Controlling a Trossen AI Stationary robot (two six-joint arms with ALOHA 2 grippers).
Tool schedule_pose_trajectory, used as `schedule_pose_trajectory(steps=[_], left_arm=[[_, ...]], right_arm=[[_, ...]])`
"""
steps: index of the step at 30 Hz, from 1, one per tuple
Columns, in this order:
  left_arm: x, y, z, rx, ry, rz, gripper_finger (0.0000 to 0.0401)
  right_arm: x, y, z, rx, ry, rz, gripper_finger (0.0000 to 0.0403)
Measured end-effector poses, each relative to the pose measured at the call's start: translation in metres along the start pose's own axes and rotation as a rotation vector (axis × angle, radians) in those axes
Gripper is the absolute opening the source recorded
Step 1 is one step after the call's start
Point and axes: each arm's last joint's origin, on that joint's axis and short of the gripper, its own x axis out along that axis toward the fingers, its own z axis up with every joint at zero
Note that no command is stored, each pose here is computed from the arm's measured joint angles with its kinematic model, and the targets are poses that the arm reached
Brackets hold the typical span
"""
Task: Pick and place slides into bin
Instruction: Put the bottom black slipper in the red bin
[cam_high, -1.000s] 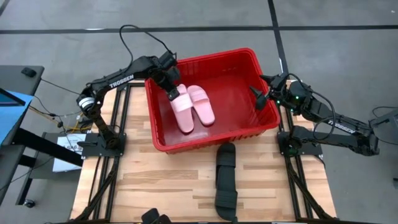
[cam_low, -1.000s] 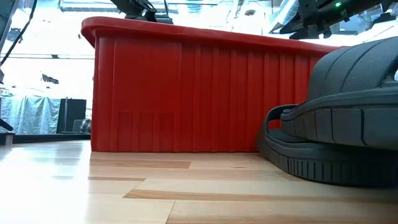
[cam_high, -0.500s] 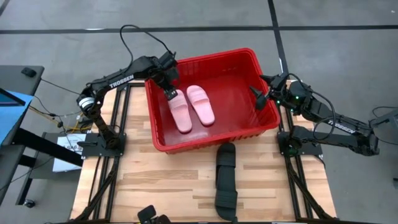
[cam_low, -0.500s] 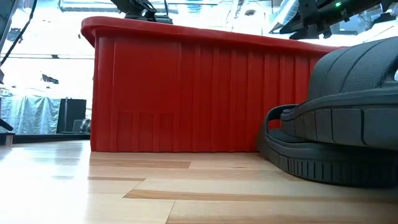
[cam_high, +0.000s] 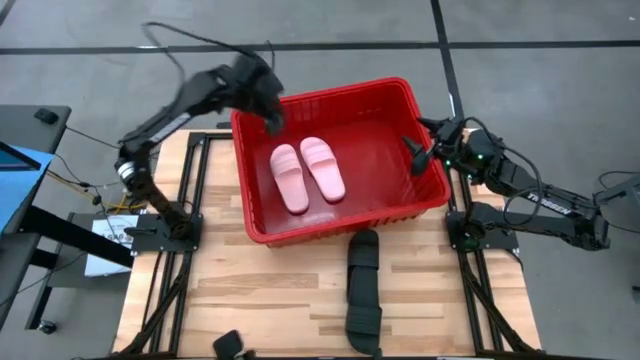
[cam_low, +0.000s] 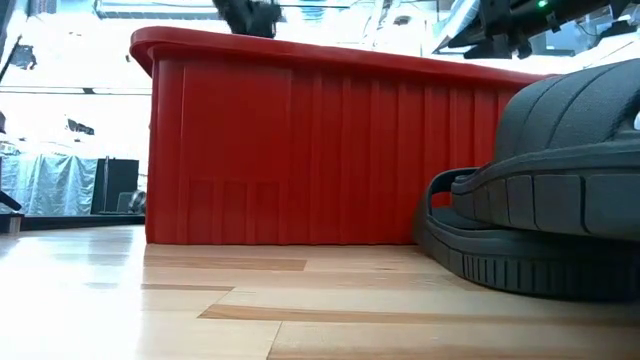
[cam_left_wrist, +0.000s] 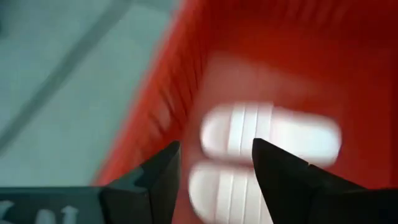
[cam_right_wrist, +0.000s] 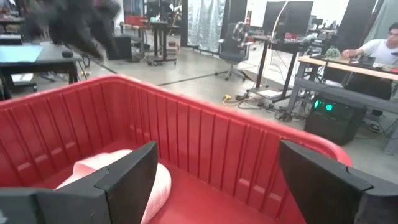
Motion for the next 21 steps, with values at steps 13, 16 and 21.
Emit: schedule_pose_trajectory(steps=[13,16,21], left_arm=[[-0.197,-0.037,0.005,0.142,-0.795,-0.042,0.0187],[-0.203,-0.05,-0.001,0.205,-0.797,-0.102,0.0187],[-0.177,-0.075,-0.013,0.212,-0.823,-0.179,0.0187]], right_arm=[[0.0,0.003,0.004,-0.036,-0.055,0.118,0.0324],[-0.001,0.004,0.008,-0.03,-0.092,0.145,0.0324],[-0.001,0.005,0.012,-0.022,-0.138,0.207,0.0324]])
